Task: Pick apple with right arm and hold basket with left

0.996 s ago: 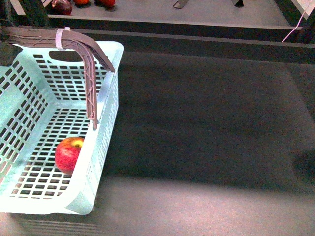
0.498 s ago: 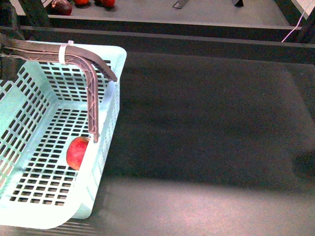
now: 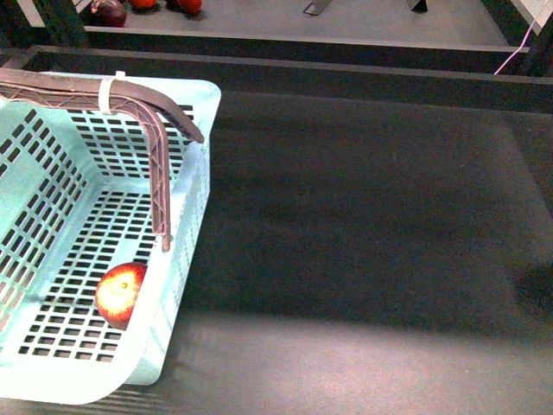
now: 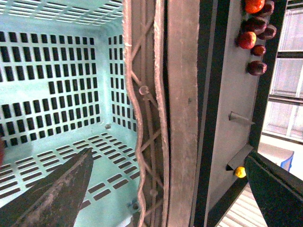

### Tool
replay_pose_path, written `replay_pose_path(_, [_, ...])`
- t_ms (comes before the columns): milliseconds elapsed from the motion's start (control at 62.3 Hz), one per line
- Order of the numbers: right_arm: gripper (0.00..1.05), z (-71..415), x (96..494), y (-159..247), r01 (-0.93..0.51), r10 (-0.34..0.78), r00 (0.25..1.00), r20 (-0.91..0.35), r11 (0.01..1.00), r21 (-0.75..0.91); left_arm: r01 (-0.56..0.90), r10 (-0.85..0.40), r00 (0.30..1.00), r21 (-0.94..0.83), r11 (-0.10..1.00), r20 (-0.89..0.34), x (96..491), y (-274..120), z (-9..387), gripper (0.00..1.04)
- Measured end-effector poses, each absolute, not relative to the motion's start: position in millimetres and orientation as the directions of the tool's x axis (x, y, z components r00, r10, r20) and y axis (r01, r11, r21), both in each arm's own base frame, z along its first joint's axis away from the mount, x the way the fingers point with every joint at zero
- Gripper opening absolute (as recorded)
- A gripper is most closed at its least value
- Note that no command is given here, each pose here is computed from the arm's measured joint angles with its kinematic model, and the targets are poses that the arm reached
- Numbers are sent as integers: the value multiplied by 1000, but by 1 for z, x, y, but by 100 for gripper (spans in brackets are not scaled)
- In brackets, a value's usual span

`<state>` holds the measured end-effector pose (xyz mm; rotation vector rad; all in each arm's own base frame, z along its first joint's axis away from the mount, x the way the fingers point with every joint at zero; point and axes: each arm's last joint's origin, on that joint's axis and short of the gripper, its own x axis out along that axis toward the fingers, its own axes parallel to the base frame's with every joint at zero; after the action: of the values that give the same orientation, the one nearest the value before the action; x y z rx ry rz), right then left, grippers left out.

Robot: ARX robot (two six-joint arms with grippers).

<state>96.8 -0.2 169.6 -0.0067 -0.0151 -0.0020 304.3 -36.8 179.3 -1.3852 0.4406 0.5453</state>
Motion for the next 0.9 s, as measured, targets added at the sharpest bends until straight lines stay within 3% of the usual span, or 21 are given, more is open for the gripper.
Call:
replay_pose_path(161, [96, 170, 97, 0, 2, -2, 1000, 15, 1000, -7, -548, 106, 836, -831, 97, -539, 286, -37, 205, 98])
replay_pose_path(353, [96, 170, 97, 0, 2, -2, 1000, 15, 1000, -7, -550, 106, 834, -829, 98, -541, 285, -37, 205, 98])
replay_pose_path(385, [96, 170, 97, 0, 2, -2, 1000, 15, 1000, -7, -534, 89, 846, -833, 145, -526, 285, -38, 203, 96])
replay_pose_path(450, [96, 170, 97, 0, 2, -2, 1000, 15, 1000, -7, -318, 12, 941, -874, 368, -337, 281, -35, 192, 84])
replay_pose_path(482, [96, 170, 97, 0, 2, -2, 1000, 15, 1000, -7, -201, -1, 970, -804, 559, -243, 272, -33, 186, 77])
replay_pose_path(578, [96, 170, 97, 0, 3, -3, 1000, 15, 1000, -7, -18, -13, 998, -496, 868, -58, 250, -26, 185, 59])
replay_pose_path(658, [96, 170, 97, 0, 2, -2, 1000, 15, 1000, -7, 3, -2, 1000, -236, 972, 7, 234, -20, 190, 43])
replay_pose_path(691, [96, 170, 97, 0, 2, -2, 1000, 15, 1000, -7, 0, 1, 1000, -145, 989, 9, 225, -17, 188, 32])
replay_pose_path(803, [96, 170, 97, 0, 2, -2, 1000, 15, 1000, -7, 3, -3, 1000, -42, 999, -9, 203, -13, 179, 4])
replay_pose_path(899, [96, 170, 97, 0, 2, -2, 1000, 15, 1000, -7, 14, -14, 1000, -23, 1000, -9, 191, -4, 176, 3])
